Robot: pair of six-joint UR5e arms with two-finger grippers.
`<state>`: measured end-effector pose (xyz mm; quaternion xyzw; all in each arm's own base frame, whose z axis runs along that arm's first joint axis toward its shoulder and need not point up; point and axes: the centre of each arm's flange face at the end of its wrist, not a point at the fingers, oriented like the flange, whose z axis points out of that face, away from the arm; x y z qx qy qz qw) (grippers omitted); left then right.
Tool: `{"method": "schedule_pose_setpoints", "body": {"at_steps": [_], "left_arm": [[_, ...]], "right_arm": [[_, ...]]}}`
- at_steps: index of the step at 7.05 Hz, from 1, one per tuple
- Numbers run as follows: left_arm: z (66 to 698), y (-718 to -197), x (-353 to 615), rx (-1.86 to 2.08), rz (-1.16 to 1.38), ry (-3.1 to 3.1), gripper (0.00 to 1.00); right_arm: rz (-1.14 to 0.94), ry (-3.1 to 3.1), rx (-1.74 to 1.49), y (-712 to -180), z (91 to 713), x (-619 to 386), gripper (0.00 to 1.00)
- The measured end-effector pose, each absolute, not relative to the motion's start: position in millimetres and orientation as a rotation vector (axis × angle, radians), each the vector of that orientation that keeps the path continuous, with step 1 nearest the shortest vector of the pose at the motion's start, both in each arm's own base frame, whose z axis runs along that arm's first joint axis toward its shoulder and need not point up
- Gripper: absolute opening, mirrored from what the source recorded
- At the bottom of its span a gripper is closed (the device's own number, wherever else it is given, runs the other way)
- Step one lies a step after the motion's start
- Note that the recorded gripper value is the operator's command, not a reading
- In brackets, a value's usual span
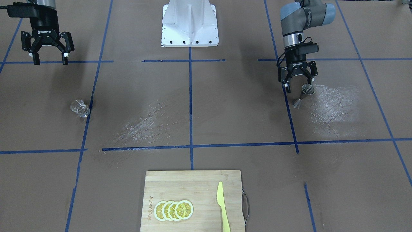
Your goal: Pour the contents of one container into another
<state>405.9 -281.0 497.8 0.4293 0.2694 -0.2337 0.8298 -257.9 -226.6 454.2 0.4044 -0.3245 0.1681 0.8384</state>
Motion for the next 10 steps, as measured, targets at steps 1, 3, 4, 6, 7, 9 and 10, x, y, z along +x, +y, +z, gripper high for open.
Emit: {"method": "schedule_pose_setpoints", "body": {"at_steps": [1,3,4,6,7,9,10], "left_arm": [[499.6,-285.4,406.9,0.930,-0.505,0.561,0.96],[504.3,-292.3,416.1,0.962,-0.537,0.554,0.96],[506.9,-295.6,417.8,0.972,-0.550,0.549,0.95],[508.3,-302.0,422.8,0.981,-0.565,0.544,0.94],[508.3,-305.9,430.3,0.985,-0.571,0.543,0.88],[514.7,-311.8,440.3,0.992,-0.589,0.534,0.77],[515.9,-313.3,441.1,0.993,-0.594,0.533,0.72]], "right_arm": [[0.362,-0.688,0.878,-222.3,458.8,-262.1,1.00],[0.365,-0.690,0.904,-219.1,460.6,-264.8,1.00],[0.366,-0.687,0.914,-218.6,461.9,-265.3,1.00],[0.371,-0.677,0.940,-214.2,476.8,-270.1,1.00],[0.369,-0.674,0.956,-210.8,484.2,-273.1,1.00],[0.367,-0.675,0.972,-207.0,490.5,-277.1,1.00],[0.367,-0.678,0.974,-206.1,490.2,-278.7,1.00]]}}
